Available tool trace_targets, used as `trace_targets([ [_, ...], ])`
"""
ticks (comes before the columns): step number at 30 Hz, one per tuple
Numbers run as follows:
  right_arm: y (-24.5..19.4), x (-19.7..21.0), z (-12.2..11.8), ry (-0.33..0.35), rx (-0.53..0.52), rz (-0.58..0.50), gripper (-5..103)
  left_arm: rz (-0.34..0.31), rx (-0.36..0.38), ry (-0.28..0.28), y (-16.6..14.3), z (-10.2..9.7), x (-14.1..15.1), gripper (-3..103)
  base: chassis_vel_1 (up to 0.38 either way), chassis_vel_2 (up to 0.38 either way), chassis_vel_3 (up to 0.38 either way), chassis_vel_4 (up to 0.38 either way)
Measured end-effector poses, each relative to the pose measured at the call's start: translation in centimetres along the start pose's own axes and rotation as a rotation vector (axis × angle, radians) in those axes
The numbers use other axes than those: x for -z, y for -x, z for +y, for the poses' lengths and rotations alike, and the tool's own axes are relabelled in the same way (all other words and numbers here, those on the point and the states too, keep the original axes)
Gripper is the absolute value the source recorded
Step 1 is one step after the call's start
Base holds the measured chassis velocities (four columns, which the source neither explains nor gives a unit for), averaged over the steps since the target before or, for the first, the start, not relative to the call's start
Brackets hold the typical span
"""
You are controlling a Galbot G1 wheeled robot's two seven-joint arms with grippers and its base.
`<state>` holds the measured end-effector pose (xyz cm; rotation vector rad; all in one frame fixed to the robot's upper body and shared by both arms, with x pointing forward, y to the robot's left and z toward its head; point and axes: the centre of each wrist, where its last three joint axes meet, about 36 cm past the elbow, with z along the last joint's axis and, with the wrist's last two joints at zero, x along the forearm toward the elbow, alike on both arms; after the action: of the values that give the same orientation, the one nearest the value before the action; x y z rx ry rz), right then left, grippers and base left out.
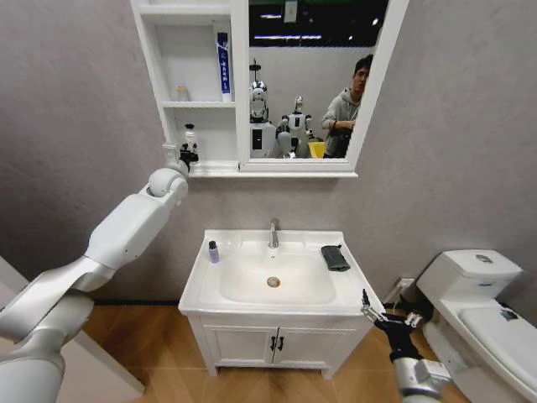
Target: Move facial cleanser and shampoo from washbasin to cabinet, then wipe washbasin with towel.
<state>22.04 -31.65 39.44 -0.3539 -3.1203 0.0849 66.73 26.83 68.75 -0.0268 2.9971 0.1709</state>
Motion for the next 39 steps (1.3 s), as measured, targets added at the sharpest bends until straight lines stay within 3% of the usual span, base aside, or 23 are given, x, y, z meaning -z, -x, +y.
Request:
trace_targets([
  [4, 0.0, 0.0, 0.1, 0.002, -0.001, 0.000, 100, 0.004, -0.002, 0.001, -0.1, 0.0, -0.1, 41, 0.000, 0.000, 0.000, 0.000],
  [9, -0.1, 0.0, 0.1, 0.006, -0.006, 0.001, 100, 0.007, -0.004, -0.001, -0.4, 0.1, -0.3, 63, 0.000, 0.000, 0.000, 0.000],
  [10, -0.1, 0.0, 0.1, 0.006, -0.006, 0.001, 100, 0.007, -0.004, -0.001, -0.4, 0.1, -0.3, 63, 0.000, 0.000, 0.000, 0.000],
  [11, -0.2, 0.0, 0.2, 0.009, -0.009, 0.002, 100, 0.002, -0.008, -0.001, -0.7, 0.1, -0.2, 74, 0.000, 0.000, 0.000, 0.000],
  [13, -0.3, 0.0, 0.3, 0.009, -0.009, 0.003, 100, -0.002, -0.011, 0.002, -1.0, 0.2, 0.0, 79, 0.000, 0.000, 0.000, 0.000],
  [16, -0.4, -0.1, 0.3, 0.009, -0.008, 0.003, 100, -0.010, -0.017, 0.011, -2.0, 0.4, 0.1, 84, 0.000, 0.000, 0.000, 0.000],
  [19, -0.4, -0.1, 0.4, 0.009, -0.007, 0.003, 100, 0.001, -0.028, 0.011, -4.6, 0.9, -0.3, 98, 0.000, 0.000, 0.000, 0.000],
  [23, -0.3, 0.1, 0.4, 0.009, -0.006, -0.001, 100, 0.016, -0.035, -0.001, -7.1, 1.3, -0.4, 99, 0.000, 0.000, 0.000, 0.000],
  [29, -0.3, 0.4, 0.4, 0.006, -0.003, -0.007, 100, 0.048, -0.091, -0.028, -14.0, 2.6, -0.7, 100, 0.000, 0.000, 0.000, 0.000],
  [33, -0.5, 0.5, 0.5, 0.005, -0.001, -0.005, 100, 0.088, -0.131, -0.004, -18.4, 4.5, -3.2, 100, 0.000, 0.000, 0.000, 0.000],
  [39, -0.6, 0.6, 0.6, -0.003, 0.005, -0.005, 100, 0.138, -0.127, 0.036, -23.1, 6.0, -7.2, 100, 0.000, 0.000, 0.000, 0.000],
])
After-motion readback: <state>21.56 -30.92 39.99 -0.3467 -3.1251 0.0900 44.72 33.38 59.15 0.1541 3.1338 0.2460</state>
